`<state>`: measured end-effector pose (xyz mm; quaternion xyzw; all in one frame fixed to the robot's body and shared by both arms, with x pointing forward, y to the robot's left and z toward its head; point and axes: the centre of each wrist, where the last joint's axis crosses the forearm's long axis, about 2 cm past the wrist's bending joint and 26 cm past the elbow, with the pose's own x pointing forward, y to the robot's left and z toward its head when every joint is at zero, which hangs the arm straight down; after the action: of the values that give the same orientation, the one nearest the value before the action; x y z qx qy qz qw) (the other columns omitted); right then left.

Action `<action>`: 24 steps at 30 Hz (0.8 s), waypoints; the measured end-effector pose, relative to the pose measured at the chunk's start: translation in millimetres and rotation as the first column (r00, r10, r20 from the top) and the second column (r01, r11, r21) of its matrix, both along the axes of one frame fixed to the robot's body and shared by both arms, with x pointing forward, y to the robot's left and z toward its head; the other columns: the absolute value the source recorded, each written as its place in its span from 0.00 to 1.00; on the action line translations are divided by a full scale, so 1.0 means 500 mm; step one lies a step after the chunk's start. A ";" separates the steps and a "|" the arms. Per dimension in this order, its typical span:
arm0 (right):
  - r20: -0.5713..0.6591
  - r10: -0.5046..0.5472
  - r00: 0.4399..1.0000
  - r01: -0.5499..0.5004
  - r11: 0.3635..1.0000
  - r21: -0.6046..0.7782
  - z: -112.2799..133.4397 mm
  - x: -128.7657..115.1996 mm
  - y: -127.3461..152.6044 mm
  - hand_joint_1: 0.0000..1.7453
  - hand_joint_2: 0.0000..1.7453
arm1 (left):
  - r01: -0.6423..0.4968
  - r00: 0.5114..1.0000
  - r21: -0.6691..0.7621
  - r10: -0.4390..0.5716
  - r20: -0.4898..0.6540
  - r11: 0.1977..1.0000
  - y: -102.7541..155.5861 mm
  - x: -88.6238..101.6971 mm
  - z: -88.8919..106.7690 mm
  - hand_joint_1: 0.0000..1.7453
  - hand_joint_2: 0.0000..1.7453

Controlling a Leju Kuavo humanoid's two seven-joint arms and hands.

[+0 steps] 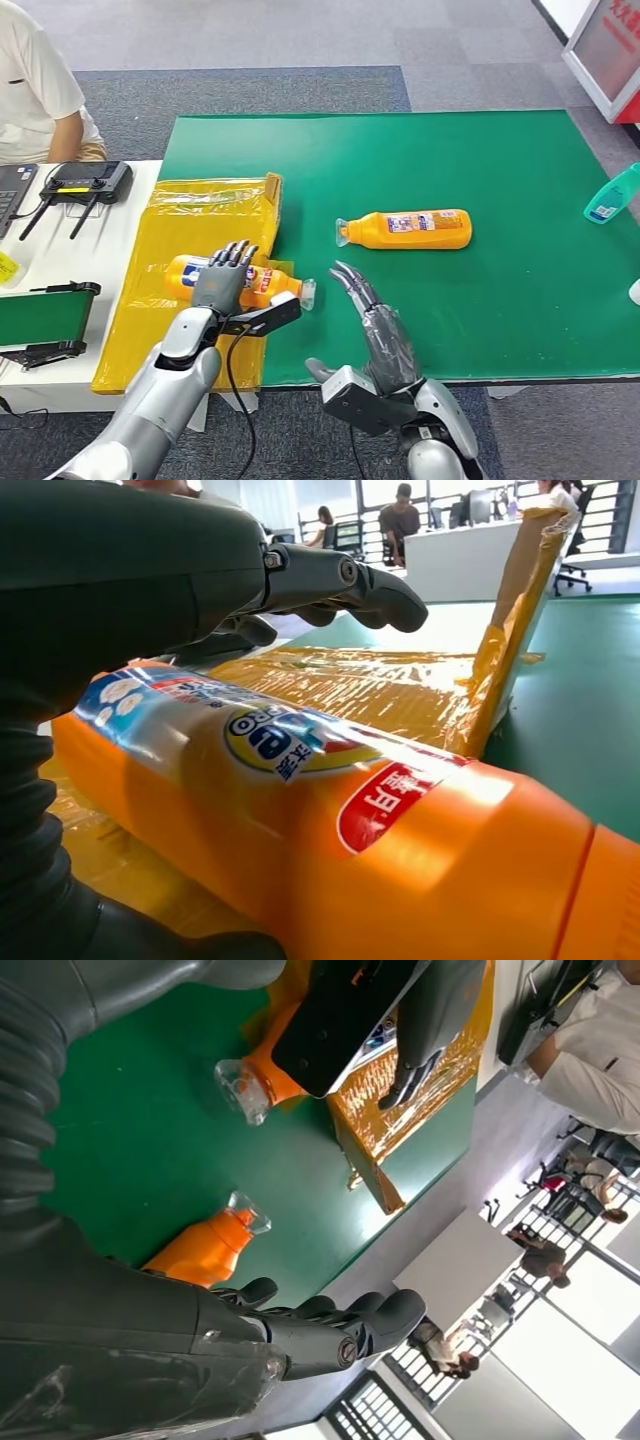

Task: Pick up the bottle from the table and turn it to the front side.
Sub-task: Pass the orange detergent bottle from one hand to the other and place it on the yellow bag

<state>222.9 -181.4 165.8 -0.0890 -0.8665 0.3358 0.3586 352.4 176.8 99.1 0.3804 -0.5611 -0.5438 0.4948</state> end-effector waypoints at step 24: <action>-0.121 -0.032 0.992 0.052 0.986 0.159 -0.032 -0.032 -0.051 0.00 1.00 | 0.227 0.910 -0.910 -0.408 0.071 0.346 0.082 -0.266 0.063 0.00 1.00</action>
<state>207.0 -206.7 149.9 -0.0578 -0.8661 0.2612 0.4222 219.6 217.6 130.5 -0.1106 -0.7824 -0.2705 0.5500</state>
